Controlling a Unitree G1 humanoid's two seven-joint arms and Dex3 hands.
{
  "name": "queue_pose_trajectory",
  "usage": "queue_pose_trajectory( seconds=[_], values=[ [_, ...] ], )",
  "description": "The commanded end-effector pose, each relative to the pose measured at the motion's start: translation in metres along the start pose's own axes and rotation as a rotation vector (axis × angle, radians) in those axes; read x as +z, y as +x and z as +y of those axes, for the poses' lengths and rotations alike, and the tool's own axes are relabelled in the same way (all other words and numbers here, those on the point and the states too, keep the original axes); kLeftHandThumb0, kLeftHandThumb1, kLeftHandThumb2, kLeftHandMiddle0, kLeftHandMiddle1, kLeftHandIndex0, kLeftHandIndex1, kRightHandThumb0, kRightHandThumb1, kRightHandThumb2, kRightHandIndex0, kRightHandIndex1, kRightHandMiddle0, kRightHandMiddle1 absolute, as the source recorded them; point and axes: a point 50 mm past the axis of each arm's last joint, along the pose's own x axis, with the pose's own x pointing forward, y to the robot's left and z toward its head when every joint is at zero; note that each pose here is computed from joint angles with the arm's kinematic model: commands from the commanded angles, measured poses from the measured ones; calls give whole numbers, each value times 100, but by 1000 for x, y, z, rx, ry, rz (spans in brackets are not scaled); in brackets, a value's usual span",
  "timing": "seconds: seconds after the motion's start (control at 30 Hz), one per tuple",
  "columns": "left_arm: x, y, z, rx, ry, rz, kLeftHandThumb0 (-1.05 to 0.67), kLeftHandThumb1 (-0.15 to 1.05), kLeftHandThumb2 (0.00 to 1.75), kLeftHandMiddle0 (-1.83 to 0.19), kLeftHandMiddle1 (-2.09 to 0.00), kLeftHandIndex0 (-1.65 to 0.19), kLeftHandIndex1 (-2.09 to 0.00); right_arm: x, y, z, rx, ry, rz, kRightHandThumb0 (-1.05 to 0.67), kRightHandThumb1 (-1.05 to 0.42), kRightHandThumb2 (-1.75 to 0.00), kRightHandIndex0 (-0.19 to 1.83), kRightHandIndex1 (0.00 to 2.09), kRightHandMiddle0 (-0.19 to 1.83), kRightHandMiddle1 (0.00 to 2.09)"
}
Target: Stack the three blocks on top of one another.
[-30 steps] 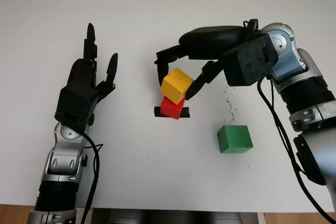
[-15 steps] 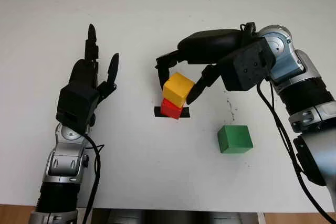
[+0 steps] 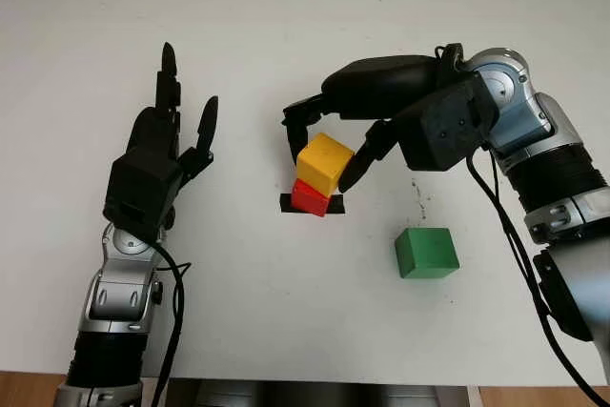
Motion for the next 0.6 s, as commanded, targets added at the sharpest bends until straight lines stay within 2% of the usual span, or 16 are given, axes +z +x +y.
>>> queue_pose_trajectory(
  seconds=[0.0, 0.13, 0.2, 0.3, 0.33, 0.57],
  values=[
    [-1, -3, 0, 0, -3, 0, -85, 105, 64, 19, 0, 19, 0, -1, 0, 5, 9, 4, 6, -51, -96, -6, 33, 4, 43, 148],
    [-1, -4, 1, 5, -2, -1, -84, 105, 63, 19, 0, 19, 0, -1, 0, 5, 13, -3, 15, -52, -96, -6, 32, 4, 41, 147],
    [-1, -4, 1, 7, 5, -3, -83, 105, 63, 19, 0, 19, 0, -1, 0, 5, 19, -16, 28, -56, -95, -5, 30, 3, 32, 135],
    [-2, -4, 2, 8, 7, -4, -83, 105, 63, 19, -1, 19, -1, -1, 0, 4, 31, -35, 47, -64, -91, -5, 19, 2, 18, 106],
    [-2, -3, 2, 9, 5, -5, -83, 105, 63, 19, -1, 19, -2, -1, 0, 5, 34, -37, 51, -66, -90, -5, 13, 2, 15, 90],
    [-2, -2, 2, 10, 3, -4, -83, 105, 62, 19, -2, 19, -3, -1, -4, 3, 43, -35, 68, -74, -85, -5, -7, 3, 5, 33]
  ],
)
